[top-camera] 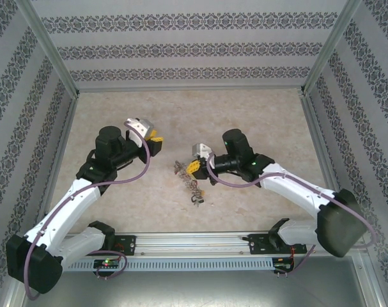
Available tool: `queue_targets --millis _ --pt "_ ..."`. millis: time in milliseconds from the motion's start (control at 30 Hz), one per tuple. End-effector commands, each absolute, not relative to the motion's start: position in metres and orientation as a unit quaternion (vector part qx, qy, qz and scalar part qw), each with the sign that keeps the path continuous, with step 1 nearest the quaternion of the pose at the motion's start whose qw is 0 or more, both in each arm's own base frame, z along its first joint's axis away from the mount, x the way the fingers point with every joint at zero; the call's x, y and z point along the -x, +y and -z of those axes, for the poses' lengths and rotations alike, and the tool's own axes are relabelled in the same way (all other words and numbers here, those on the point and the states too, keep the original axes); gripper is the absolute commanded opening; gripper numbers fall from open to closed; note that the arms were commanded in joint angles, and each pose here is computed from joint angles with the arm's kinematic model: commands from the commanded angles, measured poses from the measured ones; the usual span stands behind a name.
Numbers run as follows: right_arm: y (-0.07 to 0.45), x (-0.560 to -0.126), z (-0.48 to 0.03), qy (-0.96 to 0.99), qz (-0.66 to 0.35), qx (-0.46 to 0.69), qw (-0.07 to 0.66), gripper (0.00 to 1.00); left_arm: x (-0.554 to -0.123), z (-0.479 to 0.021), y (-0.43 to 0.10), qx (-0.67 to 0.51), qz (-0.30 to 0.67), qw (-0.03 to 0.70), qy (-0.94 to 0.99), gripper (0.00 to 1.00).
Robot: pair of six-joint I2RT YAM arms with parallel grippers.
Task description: Put the keys on the keyring
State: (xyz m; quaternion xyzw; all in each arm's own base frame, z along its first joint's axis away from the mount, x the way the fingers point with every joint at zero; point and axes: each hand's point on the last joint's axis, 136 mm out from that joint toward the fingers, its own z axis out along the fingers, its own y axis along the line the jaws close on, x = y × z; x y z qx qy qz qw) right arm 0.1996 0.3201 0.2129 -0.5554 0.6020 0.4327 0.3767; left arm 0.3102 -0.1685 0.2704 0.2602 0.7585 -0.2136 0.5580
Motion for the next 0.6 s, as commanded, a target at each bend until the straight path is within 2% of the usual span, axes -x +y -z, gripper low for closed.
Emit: queue_targets --millis 0,167,333,567 --pt "0.346 -0.213 -0.256 0.553 -0.450 0.554 0.430 0.00 -0.320 -0.267 -0.138 -0.185 0.173 0.564 0.786 0.39" --pt "0.362 -0.238 -0.261 0.564 -0.471 0.523 0.432 0.00 -0.328 -0.254 -0.108 -0.126 0.131 0.556 0.811 0.39" --pt "0.346 -0.269 -0.205 0.611 -0.477 0.486 0.403 0.00 -0.329 -0.240 -0.100 -0.126 0.107 0.539 0.826 0.39" --pt "0.296 -0.326 -0.132 0.678 -0.455 0.407 0.409 0.00 -0.333 -0.213 -0.099 -0.124 0.098 0.518 0.840 0.40"
